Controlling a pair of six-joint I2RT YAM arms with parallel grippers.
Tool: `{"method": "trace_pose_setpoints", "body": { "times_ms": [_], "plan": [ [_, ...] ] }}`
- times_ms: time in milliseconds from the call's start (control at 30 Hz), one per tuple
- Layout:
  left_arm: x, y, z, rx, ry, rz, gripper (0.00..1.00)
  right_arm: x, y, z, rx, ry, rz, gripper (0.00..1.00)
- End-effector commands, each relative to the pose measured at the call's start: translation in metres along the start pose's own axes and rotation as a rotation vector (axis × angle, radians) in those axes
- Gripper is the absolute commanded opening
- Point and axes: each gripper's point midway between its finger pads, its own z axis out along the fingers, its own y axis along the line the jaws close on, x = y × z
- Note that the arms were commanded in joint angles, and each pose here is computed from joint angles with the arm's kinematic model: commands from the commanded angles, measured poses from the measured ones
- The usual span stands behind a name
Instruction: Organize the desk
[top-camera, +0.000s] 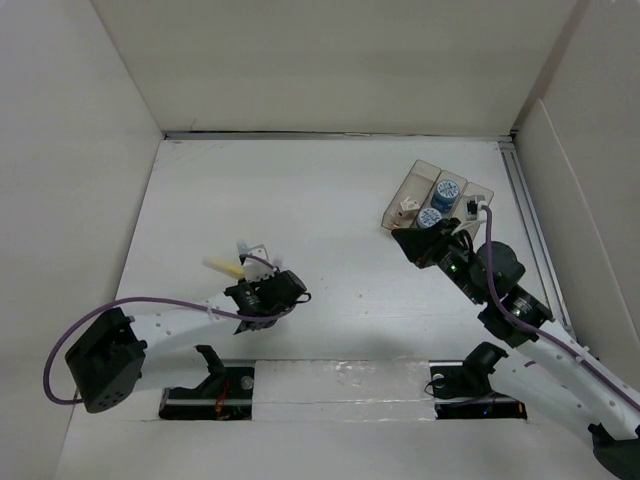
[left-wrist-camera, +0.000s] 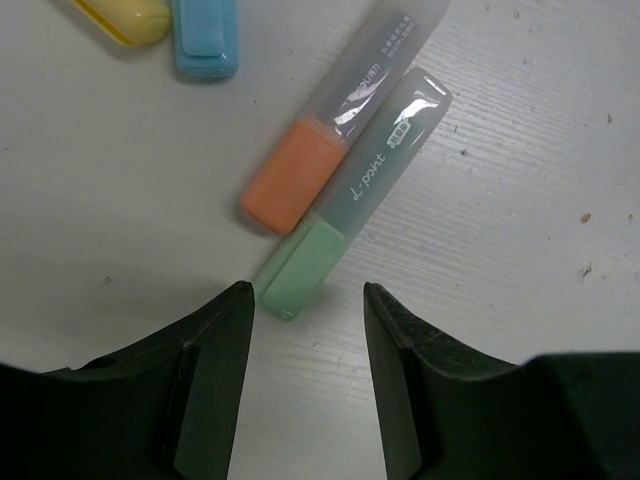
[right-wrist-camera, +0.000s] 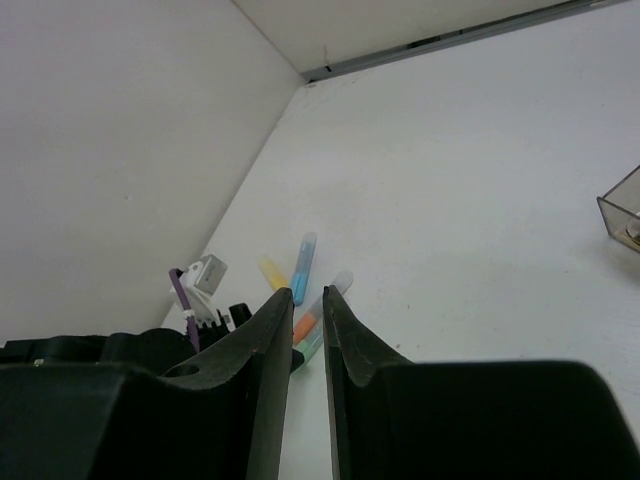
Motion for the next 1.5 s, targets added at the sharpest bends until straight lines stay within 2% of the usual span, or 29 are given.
{"method": "trace_pose_setpoints", "body": {
  "times_ms": [0, 300, 867, 1467],
  "plan": [
    [-0.013, -0.005, 0.004, -0.039, -0.053, -0.017, 0.44, -0.013, 0.012, -0.001, -0.041, -0.041, -0.004, 0.24],
    [-0.015, -0.008, 0.011, -0.075, -0.065, 0.039, 0.51, -0.012, 0.012, -0.002, -0.043, -0.040, -0.008, 0.24],
    [-0.022, -0.009, 0.021, -0.060, -0.073, 0.056, 0.51, -0.016, 0.015, -0.003, -0.047, -0.042, -0.007, 0.24],
    [-0.016, -0.033, 0.028, 0.013, -0.036, 0.105, 0.48, -0.017, 0.013, -0.003, -0.038, -0.047, -0.002, 0.25]
  ]
}}
